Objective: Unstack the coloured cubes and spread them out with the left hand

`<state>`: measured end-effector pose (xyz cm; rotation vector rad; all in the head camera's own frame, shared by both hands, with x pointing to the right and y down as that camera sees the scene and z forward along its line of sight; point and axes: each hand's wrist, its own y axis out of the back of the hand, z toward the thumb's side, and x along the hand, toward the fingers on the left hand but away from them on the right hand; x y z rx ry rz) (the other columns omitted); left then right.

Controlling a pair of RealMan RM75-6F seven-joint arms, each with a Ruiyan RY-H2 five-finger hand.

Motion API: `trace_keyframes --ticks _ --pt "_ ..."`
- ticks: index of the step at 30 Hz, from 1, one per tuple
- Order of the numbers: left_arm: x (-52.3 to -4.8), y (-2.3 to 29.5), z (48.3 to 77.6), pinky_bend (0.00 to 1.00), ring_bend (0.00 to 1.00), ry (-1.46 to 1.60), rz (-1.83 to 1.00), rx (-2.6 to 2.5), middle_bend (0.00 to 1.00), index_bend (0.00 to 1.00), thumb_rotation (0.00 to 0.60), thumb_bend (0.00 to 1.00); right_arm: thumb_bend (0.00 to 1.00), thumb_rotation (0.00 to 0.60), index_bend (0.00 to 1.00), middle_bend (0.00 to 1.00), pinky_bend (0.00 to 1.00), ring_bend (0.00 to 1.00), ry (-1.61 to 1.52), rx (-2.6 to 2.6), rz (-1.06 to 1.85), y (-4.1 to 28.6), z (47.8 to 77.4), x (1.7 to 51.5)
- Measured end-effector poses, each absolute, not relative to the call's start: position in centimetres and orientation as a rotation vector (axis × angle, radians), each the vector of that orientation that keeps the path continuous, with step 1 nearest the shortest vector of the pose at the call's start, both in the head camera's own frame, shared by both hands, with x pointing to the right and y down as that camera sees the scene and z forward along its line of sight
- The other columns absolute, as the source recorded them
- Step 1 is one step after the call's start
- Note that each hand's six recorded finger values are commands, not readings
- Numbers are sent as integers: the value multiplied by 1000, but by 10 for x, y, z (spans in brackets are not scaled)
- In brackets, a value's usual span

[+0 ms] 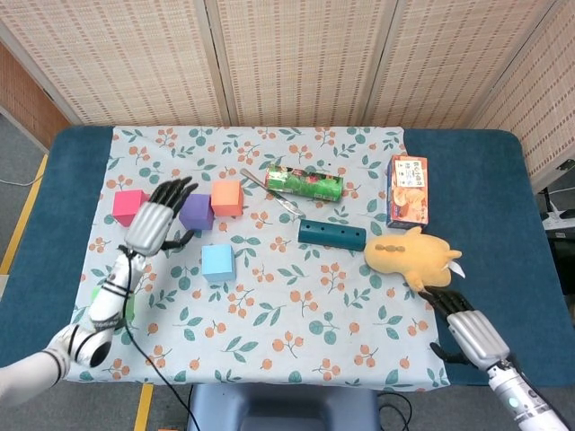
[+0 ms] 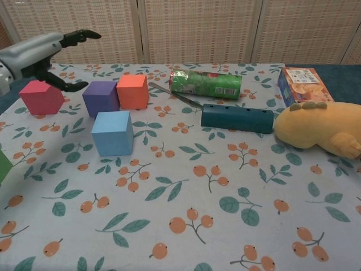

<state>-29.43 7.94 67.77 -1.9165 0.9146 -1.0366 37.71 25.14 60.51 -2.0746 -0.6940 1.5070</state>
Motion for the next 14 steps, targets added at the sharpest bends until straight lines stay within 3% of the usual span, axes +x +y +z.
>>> trace_keyframes --ticks 6,12,14 --pt "-344 185 629 56 0 919 -1065 -1972 0 0 600 346 250 600 0 0 0 0 -663 -2076 1485 258 605 370" --pt "-414 254 596 56 0 989 -1232 -1756 0 0 600 336 250 600 0 0 0 0 -699 -2041 1462 258 597 370" --pt "-427 261 586 55 0 981 -1250 -1707 0 0 600 336 250 600 0 0 0 0 -713 -2021 1459 257 594 371"
